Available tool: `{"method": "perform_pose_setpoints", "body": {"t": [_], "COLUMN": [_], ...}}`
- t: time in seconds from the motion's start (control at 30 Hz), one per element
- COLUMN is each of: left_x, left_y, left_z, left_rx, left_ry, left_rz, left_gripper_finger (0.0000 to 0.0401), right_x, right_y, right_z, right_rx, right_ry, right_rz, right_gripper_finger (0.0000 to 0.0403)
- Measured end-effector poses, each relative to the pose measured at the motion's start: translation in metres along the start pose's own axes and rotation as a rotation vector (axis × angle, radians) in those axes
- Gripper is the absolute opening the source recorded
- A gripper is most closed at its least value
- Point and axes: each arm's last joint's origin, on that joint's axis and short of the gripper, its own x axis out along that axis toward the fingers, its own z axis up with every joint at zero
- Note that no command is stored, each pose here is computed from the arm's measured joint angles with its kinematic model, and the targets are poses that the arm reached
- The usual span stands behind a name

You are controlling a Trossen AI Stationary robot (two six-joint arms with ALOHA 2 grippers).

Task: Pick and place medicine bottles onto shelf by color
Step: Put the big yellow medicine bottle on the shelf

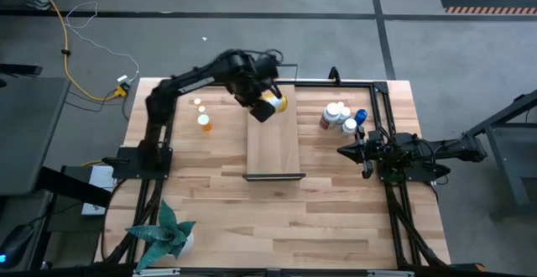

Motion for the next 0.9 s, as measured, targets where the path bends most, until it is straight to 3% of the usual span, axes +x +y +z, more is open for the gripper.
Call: {"method": "perform_pose_setpoints", "body": {"t": [0.3, 0.53, 0.77, 0.9], "left_x": [0.021, 0.018, 0.020, 0.010], "left_y": [-0.011, -0.033, -0.060, -0.071], "left_z": [0.004, -0.008, -0.023, -0.034], "left_rx": [0.069, 0.117, 0.192, 0.302], "left_ry": [0.076, 0.161, 0.210, 0.207], "left_rz": [-0.038, -0.266, -0.336, -0.404], "left_gripper_finger": [0.0203, 0.0203, 0.0203, 0.0203], "right_x": [0.000, 0.000, 0.000, 0.000], "right_y": [0.000, 0.000, 0.000, 0.000], "right_z": [0.000, 0.000, 0.000, 0.000], "right_rx": [0.000, 0.000, 0.000, 0.000], "right_ry": [0.000, 0.000, 0.000, 0.000], "right_rz": [0.000, 0.001, 0.001, 0.001], "right_gripper_finger": [0.0000, 0.0000, 0.0000, 0.0000]}}
